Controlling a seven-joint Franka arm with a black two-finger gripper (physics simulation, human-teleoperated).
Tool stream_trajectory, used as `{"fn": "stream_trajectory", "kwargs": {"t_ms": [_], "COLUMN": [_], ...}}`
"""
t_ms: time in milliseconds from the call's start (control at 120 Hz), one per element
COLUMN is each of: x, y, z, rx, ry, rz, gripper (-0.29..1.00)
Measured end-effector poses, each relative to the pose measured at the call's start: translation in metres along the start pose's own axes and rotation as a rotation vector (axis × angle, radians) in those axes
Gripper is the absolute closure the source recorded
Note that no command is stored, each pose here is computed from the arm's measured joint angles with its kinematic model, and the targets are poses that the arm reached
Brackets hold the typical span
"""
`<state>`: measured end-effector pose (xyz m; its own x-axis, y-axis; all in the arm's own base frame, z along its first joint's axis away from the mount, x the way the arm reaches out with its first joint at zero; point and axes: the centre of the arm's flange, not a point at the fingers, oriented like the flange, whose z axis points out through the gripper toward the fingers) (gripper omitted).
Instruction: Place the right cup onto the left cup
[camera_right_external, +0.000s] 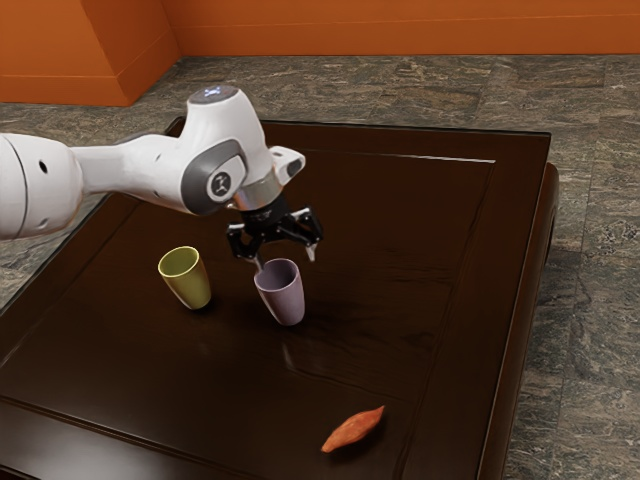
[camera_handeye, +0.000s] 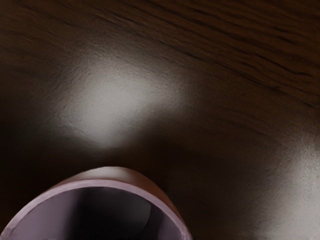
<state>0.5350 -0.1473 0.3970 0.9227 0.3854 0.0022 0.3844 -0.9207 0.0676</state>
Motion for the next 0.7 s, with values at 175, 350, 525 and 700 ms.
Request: {"fn": "stream_trajectory", "kwargs": {"t_ms": [175,350,525,700], "x": [-0.012,0.008,0.013,0.016], "y": [0.013,0.0,0.0,-0.002], "z": [0.017,0.052,0.055,0.047], "rx": [0.02,0.058,0.049,0.035], "ry": [-0.015,-0.005,0.021,0.04], "rz": [0.012,-0.021,-0.03,-0.039], "gripper": [0.03,0.07,0.5,0.68]}}
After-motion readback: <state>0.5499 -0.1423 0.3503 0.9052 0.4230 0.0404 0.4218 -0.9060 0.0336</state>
